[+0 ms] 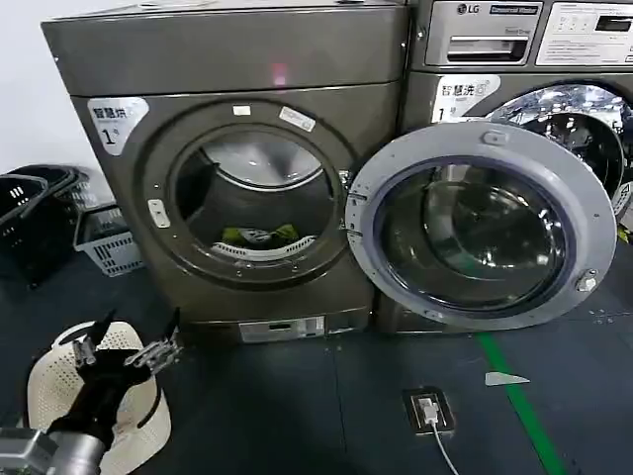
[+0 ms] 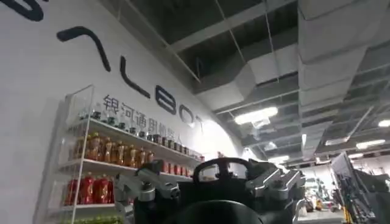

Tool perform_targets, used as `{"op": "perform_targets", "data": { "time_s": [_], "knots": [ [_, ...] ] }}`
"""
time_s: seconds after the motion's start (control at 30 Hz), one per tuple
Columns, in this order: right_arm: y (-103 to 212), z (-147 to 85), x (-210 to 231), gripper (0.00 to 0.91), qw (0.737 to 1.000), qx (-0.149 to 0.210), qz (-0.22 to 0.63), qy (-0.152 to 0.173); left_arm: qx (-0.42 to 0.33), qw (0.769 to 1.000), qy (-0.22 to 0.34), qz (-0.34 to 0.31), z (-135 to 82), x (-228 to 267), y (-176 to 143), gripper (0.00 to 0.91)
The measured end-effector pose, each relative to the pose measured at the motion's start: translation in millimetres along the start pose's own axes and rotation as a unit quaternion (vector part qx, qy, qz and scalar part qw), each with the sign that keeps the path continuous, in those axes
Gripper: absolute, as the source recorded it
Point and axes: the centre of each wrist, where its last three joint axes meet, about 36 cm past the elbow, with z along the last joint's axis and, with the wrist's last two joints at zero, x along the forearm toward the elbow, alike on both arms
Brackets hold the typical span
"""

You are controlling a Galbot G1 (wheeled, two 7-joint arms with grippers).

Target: Grasp the clothes from the dryer.

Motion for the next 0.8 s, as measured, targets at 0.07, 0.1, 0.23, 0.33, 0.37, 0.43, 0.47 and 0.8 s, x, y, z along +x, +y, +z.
{"op": "perform_targets", "data": {
  "time_s": [0.07, 0.1, 0.23, 0.33, 0.37, 0.43, 0.47, 0.8],
  "knots": [
    [-0.4, 0.2, 0.0, 0.907, 1.0, 0.0, -0.001, -0.002, 0.0, 1.0, 0.0, 0.0, -0.1, 0.2, 0.0, 0.907],
    [-0.5, 0.1, 0.1, 0.907, 1.0, 0.0, -0.001, -0.002, 0.0, 1.0, 0.0, 0.0, -0.3, 0.3, -0.1, 0.907],
    [-0.3, -0.2, 0.1, 0.907, 1.0, -0.001, -0.002, -0.004, 0.0, 1.0, 0.0, 0.0, -0.5, 0.5, -0.2, 0.907],
    [-0.5, -0.7, 0.2, 0.907, 1.0, -0.001, -0.002, -0.005, 0.0, 1.0, -0.001, 0.0, -0.8, 0.5, -0.2, 0.907],
    [-0.8, -1.1, 0.3, 0.907, 1.0, -0.001, -0.001, -0.006, 0.0, 1.0, -0.001, 0.0, -0.8, 0.5, -0.2, 0.907],
    [-0.8, -1.3, 0.2, 0.907, 1.0, 0.0, -0.002, -0.006, 0.0, 1.0, -0.001, 0.0, -0.8, 0.5, -0.2, 0.907],
    [-0.7, -1.3, 0.2, 0.907, 1.0, 0.0, -0.002, -0.007, 0.001, 1.0, -0.001, 0.001, -0.9, 0.5, -0.3, 0.907],
    [-1.2, -0.9, 1.2, 0.907, 1.0, -0.004, -0.011, -0.015, 0.001, 1.0, -0.003, 0.001, -1.4, 0.6, -0.5, 0.907]
  ]
}}
